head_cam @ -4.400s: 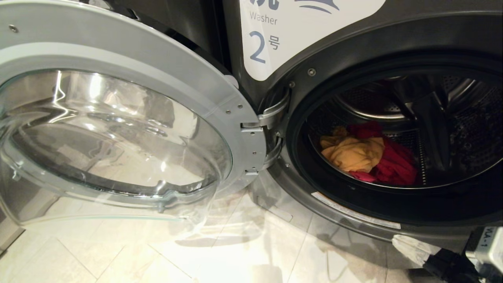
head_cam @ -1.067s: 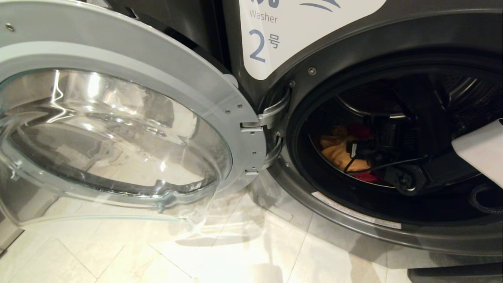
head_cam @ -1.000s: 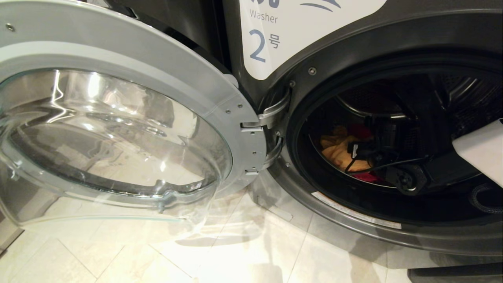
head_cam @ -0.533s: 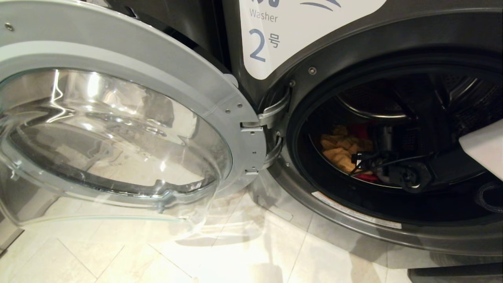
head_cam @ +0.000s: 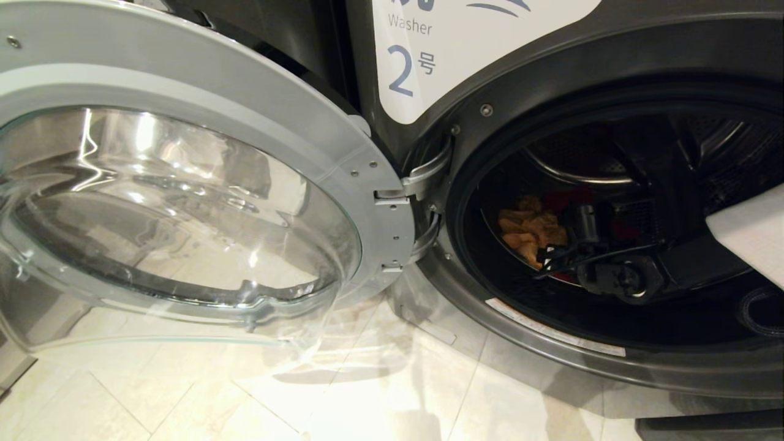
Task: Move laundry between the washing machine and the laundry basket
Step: Pick a cloth and place it into the basket
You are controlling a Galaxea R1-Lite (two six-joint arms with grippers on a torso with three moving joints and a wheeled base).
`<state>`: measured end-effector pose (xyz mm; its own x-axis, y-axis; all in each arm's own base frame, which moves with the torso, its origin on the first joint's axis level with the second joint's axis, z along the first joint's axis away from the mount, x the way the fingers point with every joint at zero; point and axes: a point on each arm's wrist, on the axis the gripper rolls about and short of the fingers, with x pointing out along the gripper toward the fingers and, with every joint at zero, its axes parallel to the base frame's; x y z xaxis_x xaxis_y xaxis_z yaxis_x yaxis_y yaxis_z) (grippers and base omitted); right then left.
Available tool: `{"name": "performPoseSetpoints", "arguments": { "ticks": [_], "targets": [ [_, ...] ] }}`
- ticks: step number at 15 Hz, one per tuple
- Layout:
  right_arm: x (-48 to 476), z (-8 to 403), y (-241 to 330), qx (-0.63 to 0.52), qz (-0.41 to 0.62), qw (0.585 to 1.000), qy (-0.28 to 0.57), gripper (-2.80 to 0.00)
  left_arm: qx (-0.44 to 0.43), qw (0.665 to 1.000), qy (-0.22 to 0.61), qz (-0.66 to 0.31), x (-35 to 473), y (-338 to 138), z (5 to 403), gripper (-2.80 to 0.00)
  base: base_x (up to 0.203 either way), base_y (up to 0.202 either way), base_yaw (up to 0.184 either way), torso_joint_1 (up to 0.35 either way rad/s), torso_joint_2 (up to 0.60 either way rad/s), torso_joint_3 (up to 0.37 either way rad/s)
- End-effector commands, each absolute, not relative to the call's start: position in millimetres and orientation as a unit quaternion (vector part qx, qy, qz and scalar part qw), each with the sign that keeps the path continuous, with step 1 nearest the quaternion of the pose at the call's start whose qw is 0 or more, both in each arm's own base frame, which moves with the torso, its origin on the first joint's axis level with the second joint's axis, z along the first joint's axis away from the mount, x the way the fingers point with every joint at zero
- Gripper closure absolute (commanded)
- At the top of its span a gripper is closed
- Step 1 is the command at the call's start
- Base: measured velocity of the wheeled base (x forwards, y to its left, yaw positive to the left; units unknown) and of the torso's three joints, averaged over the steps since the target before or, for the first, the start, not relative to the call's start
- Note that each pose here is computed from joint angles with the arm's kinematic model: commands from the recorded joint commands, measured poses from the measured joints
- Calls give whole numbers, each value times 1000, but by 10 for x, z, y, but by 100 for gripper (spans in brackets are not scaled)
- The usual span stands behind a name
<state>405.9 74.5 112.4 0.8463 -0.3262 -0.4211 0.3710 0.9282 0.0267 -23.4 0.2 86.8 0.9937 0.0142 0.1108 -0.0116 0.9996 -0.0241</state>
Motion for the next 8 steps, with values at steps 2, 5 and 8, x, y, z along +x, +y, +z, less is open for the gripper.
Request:
{"name": "performPoseSetpoints", "arguments": {
  "ticks": [2,5,8],
  "targets": [
    [4052,1038,927,56,-166,963,204,-280,-12,999,-35,7,-201,2,758,0,0,0,0,0,0,0],
    [4117,973,989,59,-175,964,192,-280,-12,999,-35,7,-201,2,758,0,0,0,0,0,0,0],
    [4215,935,1019,59,-207,962,167,-280,-12,999,-35,7,-201,2,758,0,0,0,0,0,0,0]
  ]
}}
